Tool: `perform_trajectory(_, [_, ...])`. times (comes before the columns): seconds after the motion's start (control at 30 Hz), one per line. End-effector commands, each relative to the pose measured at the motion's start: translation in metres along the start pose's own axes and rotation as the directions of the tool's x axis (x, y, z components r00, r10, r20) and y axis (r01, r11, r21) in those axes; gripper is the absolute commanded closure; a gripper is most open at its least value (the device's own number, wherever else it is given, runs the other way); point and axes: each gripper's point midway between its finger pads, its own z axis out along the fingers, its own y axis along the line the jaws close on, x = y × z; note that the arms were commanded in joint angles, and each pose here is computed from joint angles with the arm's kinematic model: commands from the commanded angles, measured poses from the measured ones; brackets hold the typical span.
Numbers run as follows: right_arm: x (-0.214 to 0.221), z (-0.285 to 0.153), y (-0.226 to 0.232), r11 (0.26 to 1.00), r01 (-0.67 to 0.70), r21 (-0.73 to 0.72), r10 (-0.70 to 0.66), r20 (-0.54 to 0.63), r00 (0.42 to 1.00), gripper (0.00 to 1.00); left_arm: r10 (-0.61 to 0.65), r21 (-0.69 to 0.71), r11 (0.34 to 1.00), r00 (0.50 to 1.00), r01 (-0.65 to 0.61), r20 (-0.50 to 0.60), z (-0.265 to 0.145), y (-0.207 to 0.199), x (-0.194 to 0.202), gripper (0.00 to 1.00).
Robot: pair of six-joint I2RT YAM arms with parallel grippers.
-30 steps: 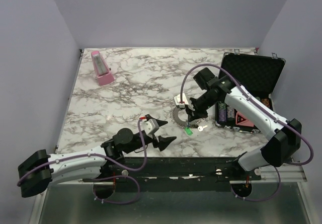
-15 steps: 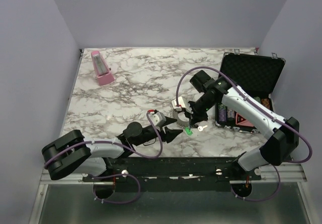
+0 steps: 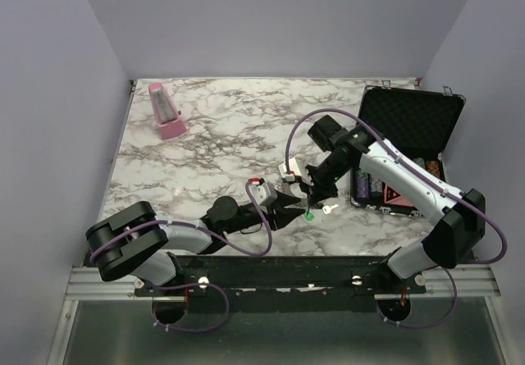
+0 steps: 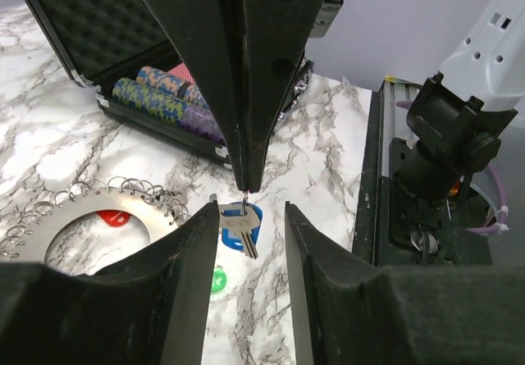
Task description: Put the keys on the keyring
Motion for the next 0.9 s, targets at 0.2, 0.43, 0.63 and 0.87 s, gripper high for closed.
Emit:
perform_trajectory(0.2, [-0.013, 0.001, 0.004, 0.999, 0.006, -0.035, -0.004, 0.045, 0.999, 0.99, 0.039, 0.054, 0.998, 0.999, -0.040, 0.020, 0.010, -0.005, -0.004, 0.59])
perform_trajectory(0.43, [-0.016, 0.001, 0.005, 0.999, 0.006, -0.043, -0.003, 0.060, 0.998, 0.99, 0.042, 0.063, 0.997, 0.999, -0.043, 0.008, 0.014, -0.005, -0.002, 0.69])
perform_trajectory(0.63, [-0.017, -0.001, 0.006, 0.999, 0.008, -0.039, -0.005, 0.058, 0.998, 0.99, 0.039, 0.056, 0.998, 0.999, -0.039, -0.013, 0.011, -0.004, 0.005, 0.71])
perform_trajectory(0.87, [-0.018, -0.001, 0.006, 0.999, 0.008, -0.039, -0.006, 0.063, 0.998, 0.99, 0.047, 0.044, 0.998, 0.998, -0.045, -0.035, 0.008, -0.001, 0.012, 0.76])
